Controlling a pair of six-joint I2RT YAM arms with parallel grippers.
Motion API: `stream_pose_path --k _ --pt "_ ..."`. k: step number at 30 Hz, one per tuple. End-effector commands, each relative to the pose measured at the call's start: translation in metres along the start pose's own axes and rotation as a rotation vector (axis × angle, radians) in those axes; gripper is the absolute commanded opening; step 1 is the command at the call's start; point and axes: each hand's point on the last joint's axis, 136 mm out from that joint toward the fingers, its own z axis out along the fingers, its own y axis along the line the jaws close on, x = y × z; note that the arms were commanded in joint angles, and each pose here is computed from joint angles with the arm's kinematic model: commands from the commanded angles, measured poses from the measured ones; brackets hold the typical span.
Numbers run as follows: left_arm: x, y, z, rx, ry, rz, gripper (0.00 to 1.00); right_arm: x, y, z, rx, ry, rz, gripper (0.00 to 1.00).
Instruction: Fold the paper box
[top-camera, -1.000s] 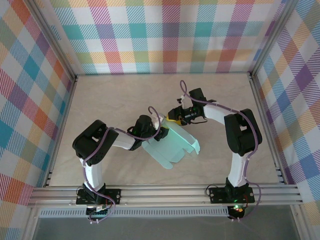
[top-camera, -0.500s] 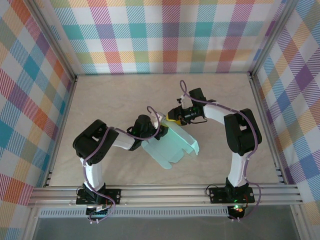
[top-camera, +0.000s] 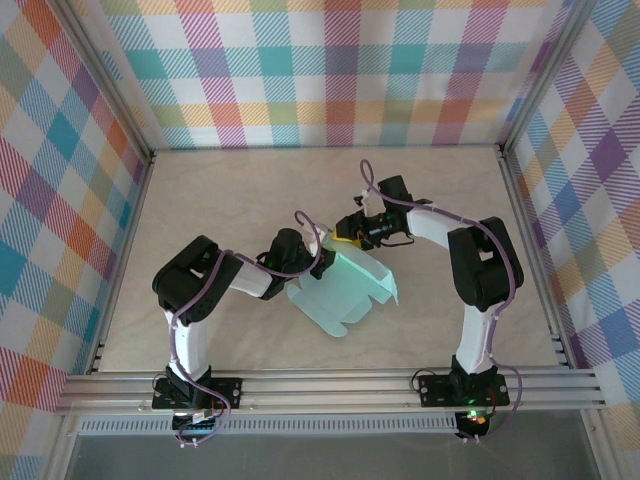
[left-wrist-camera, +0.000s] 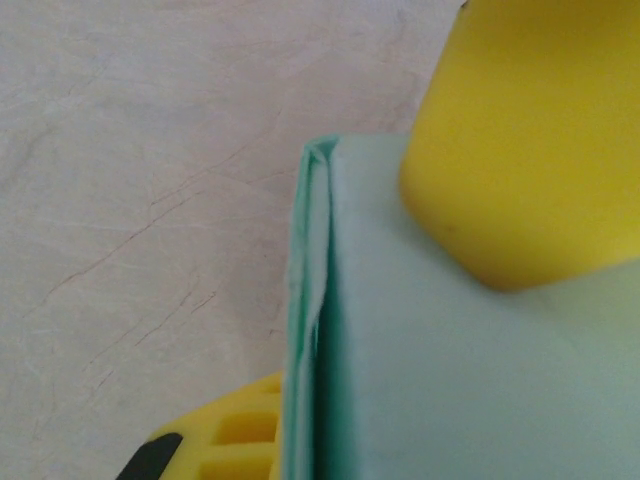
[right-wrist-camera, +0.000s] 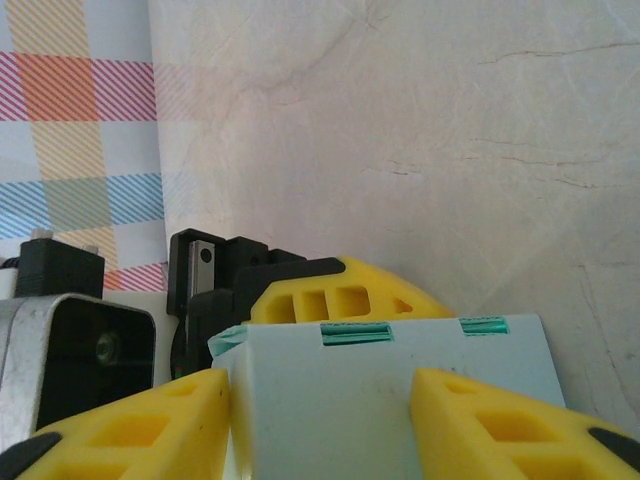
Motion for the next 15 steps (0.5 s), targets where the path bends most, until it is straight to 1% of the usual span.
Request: stream_pose_path --k 1,7,12,15 --pt "-0.012 -0.001 0.004 0.013 -0.034 -0.011 0.0 0.014 -0.01 0.008 0.005 0.05 0.061 0.49" --pt "-0.012 -0.002 0.005 0.016 -0.024 -0.016 0.0 0.013 0.002 0.002 -0.032 0.022 0.041 0.5" --pt "-0.013 -0.003 0.004 0.023 -0.025 -0.024 0.0 0.008 0.015 -0.009 -0.029 -0.03 0.015 0.55" --pt "-0.013 -0.005 0.002 0.028 -0.026 -0.023 0.0 0.003 0.018 -0.015 -0.025 -0.062 0.018 0.6"
